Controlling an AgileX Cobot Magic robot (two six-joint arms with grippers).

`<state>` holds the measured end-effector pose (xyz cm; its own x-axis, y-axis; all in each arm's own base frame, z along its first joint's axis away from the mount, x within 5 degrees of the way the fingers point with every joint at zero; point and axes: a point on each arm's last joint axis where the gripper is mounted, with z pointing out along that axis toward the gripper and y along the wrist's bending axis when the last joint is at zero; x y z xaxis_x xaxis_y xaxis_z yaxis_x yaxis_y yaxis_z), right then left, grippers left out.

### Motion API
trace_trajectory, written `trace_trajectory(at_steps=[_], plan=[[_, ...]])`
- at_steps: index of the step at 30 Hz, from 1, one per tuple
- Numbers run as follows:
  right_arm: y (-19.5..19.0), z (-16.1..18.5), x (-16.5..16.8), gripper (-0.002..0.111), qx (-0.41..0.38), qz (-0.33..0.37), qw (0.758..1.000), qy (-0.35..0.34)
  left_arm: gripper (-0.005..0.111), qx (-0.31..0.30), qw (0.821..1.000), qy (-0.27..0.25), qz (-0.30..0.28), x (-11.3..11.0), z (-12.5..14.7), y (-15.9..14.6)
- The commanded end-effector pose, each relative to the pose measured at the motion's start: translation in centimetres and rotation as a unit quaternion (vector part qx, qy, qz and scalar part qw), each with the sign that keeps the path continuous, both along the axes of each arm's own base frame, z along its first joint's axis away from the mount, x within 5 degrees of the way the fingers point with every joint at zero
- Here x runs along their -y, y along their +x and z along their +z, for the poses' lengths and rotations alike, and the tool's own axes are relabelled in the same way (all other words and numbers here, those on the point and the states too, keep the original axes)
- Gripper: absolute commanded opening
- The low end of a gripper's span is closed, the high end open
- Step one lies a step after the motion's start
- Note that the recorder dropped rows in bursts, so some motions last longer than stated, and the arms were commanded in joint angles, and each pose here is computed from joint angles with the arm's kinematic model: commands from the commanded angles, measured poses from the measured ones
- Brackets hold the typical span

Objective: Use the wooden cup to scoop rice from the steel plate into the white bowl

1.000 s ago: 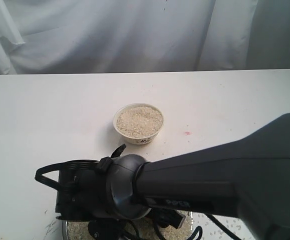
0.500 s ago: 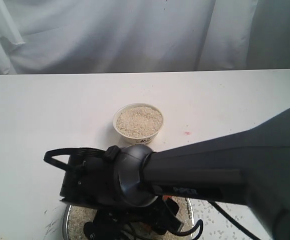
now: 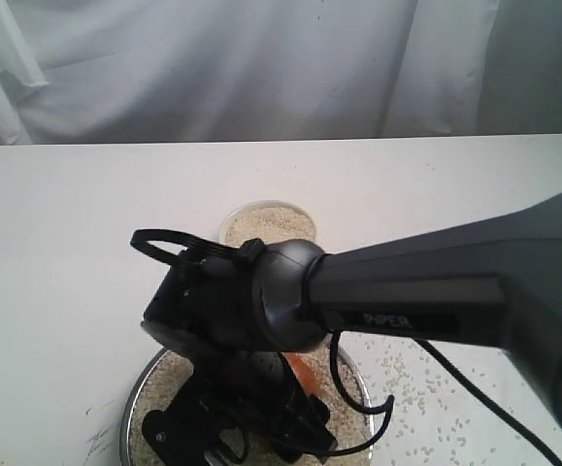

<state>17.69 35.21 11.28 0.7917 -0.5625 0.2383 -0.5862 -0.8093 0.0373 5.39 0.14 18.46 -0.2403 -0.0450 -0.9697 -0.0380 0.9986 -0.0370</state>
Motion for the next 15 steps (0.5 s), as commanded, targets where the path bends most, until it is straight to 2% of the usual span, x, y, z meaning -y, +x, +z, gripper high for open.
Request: trace_trajectory(at_steps=[1, 15], plan=[[-0.3, -1.9, -1.0, 0.0, -0.06, -0.029, 0.995, 0.07, 0.0, 0.006, 1.0, 0.0, 0.001, 0.0, 0.0, 0.0], [1.1, -1.8, -0.7, 0.0, -0.145, -0.092, 0.976, 0.135, 0.0, 0.006, 1.0, 0.0, 0.001, 0.0, 0.0, 0.0]])
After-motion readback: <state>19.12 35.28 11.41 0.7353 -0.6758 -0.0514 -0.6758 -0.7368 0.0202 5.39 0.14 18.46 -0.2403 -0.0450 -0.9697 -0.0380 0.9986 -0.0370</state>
